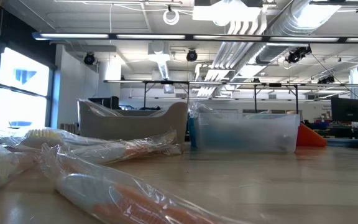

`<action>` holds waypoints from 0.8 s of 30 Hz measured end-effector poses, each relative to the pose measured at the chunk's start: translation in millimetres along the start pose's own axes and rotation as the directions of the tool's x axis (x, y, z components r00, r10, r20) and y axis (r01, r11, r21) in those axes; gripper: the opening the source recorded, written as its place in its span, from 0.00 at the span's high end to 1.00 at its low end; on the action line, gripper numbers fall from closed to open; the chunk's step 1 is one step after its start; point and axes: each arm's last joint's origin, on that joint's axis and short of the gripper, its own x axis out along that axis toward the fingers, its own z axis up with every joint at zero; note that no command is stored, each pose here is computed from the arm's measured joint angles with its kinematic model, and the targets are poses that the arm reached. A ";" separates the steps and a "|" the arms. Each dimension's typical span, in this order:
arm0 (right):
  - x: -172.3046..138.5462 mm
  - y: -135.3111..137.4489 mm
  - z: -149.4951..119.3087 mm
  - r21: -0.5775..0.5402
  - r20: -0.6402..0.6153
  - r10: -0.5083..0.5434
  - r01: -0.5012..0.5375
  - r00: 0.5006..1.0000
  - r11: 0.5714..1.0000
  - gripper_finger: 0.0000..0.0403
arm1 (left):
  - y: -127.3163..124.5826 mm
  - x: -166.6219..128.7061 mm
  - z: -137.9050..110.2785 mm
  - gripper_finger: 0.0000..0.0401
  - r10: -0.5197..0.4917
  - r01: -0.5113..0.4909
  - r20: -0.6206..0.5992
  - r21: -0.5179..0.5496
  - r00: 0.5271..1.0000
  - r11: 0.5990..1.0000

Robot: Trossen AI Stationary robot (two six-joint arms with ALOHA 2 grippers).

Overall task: Pick & Place Toothbrushes
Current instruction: Put the orange toothbrush into the gray bin

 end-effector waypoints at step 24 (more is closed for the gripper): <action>-40.4 -8.2 14.0 0.012 0.092 -0.041 0.040 0.995 0.999 0.34 | 3.2 -4.0 3.7 0.96 0.057 -0.057 -0.005 0.036 0.998 0.998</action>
